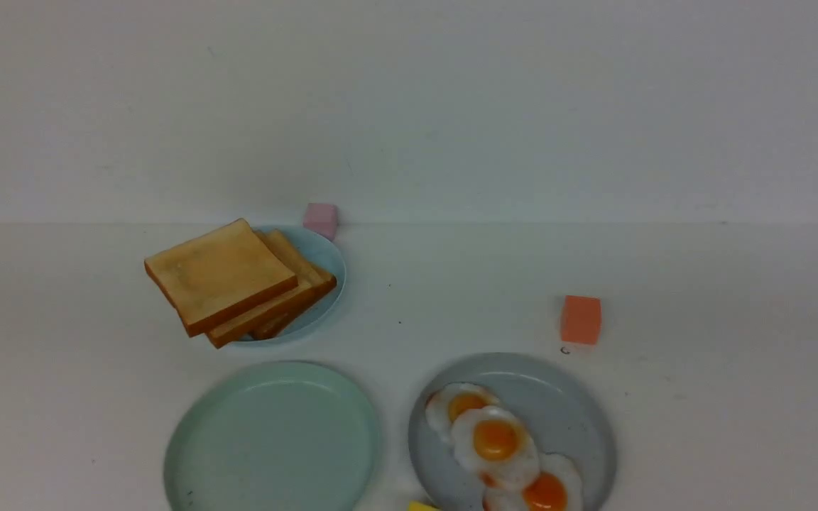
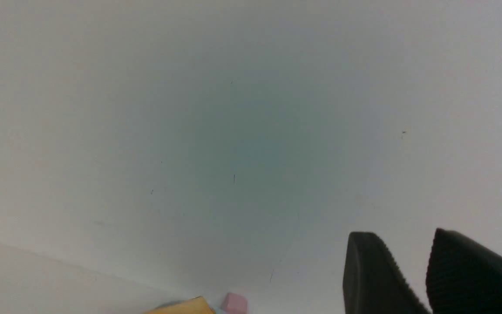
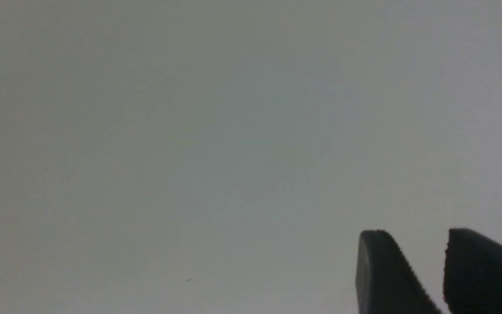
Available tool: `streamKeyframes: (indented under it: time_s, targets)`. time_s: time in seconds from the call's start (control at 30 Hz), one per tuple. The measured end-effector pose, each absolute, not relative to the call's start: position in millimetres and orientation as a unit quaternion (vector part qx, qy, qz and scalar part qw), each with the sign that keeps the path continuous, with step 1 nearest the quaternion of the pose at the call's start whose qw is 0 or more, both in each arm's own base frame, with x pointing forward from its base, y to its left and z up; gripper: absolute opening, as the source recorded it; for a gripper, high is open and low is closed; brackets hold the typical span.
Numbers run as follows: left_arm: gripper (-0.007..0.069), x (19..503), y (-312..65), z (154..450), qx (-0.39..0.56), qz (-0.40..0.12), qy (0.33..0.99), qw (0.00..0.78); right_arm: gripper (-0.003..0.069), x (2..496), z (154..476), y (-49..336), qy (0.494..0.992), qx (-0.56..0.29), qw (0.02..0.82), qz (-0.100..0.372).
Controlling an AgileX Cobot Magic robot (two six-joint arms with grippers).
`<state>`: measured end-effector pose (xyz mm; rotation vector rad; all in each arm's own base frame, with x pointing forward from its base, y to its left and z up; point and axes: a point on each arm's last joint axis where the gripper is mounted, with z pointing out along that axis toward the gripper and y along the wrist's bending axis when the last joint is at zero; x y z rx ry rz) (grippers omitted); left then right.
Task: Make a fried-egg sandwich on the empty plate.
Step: Use the left arm to grab a slice of bread
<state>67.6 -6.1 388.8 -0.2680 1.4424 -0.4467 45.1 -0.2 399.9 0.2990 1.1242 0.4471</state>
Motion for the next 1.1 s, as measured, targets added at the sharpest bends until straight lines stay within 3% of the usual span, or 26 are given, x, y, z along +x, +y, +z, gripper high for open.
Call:
streamKeyframes:
  time_s: [0.1,0.13,0.17,0.2,0.23,0.27,0.3,0.37,0.4,0.43,0.53,0.57,0.63,0.67,0.7,0.73,0.8,0.83,0.87,0.97,1.1]
  targets:
    - [0.0218,98.8,-8.9,410.7,-0.138,-0.194,0.706,0.667,0.0239,60.3,424.0,-11.2,0.574,0.167,0.793,0.12]
    - [0.0218,101.9,-9.2,409.7,-0.139,-0.193,0.71,0.663,0.0239,59.2,426.2,-11.2,0.571,0.166,0.795,0.12]
    - [0.0218,120.0,-10.8,411.3,-0.144,-0.185,0.736,0.635,0.0239,71.4,429.7,-19.9,0.606,0.177,0.774,0.044]
    - [0.0218,122.2,-11.0,410.8,-0.144,-0.184,0.739,0.632,0.0239,73.4,428.5,-20.9,0.612,0.178,0.77,0.035]
    - [0.0218,139.1,-12.2,405.1,-0.147,-0.172,0.761,0.608,0.0239,85.8,425.2,-28.6,0.647,0.182,0.739,-0.034]
    - [0.0218,148.5,-12.8,400.6,-0.148,-0.167,0.772,0.596,0.0239,94.7,419.6,-33.0,0.672,0.188,0.713,-0.07]
    - [0.0218,150.2,-13.0,399.5,-0.148,-0.166,0.774,0.593,0.0239,96.6,418.0,-33.8,0.678,0.189,0.707,-0.076]
    - [0.0218,170.6,-14.7,387.9,-0.153,-0.157,0.796,0.564,0.0239,124.2,393.6,-40.2,0.75,0.224,0.613,-0.108]
    - [0.0218,170.6,-14.7,387.9,-0.153,-0.157,0.796,0.564,0.0239,123.8,393.0,-40.7,0.752,0.225,0.61,-0.111]
    - [0.0218,182.6,-16.5,379.9,-0.16,-0.159,0.809,0.543,0.0239,144.2,370.9,-37.6,0.805,0.249,0.532,-0.087]
    - [0.0221,201.2,-20.8,362.9,-0.188,-0.176,0.832,0.491,0.0239,172.4,338.6,-22.5,0.877,0.234,0.419,-0.022]
    - [0.0221,202.7,-21.2,361.6,-0.19,-0.178,0.833,0.488,0.0239,174.4,336.5,-21.1,0.882,0.23,0.412,-0.017]
    - [0.0222,222.3,-27.2,336.3,-0.22,-0.192,0.863,0.411,0.0239,195.0,314.7,-2.6,0.923,0.171,0.34,0.056]
    - [0.0222,223.7,-27.7,333.8,-0.221,-0.192,0.867,0.404,0.0239,197.8,311.9,0.6,0.927,0.16,0.331,0.069]
    - [0.0225,235.2,-30.9,318.1,-0.231,-0.193,0.882,0.364,0.0239,206.4,304.3,11.5,0.936,0.125,0.307,0.118]
    - [0.0225,240.3,-32.3,311.6,-0.233,-0.193,0.887,0.349,0.0239,209.6,302.0,15.9,0.937,0.112,0.3,0.139]
    - [0.0229,264.4,-35.3,289.5,-0.247,-0.199,0.903,0.29,0.0239,221.1,297.5,35.8,0.928,0.057,0.291,0.226]
    - [0.023,266.5,-35.1,288.2,-0.247,-0.199,0.904,0.286,0.0239,221.9,297.5,37.4,0.926,0.052,0.292,0.232]
    - [0.0233,281.8,-32.5,281.8,-0.26,-0.208,0.906,0.262,0.0239,225.9,297.3,49.4,0.917,0.016,0.297,0.267]
    - [0.0239,315.4,-18.6,276.4,-0.264,-0.234,0.907,0.229,0.0239,229.7,298.0,74.9,0.899,-0.06,0.303,0.31]
    - [0.0239,353.1,6.9,267.0,-0.256,-0.287,0.901,0.202,0.0239,234.8,301.6,105.1,0.886,-0.139,0.298,0.327]
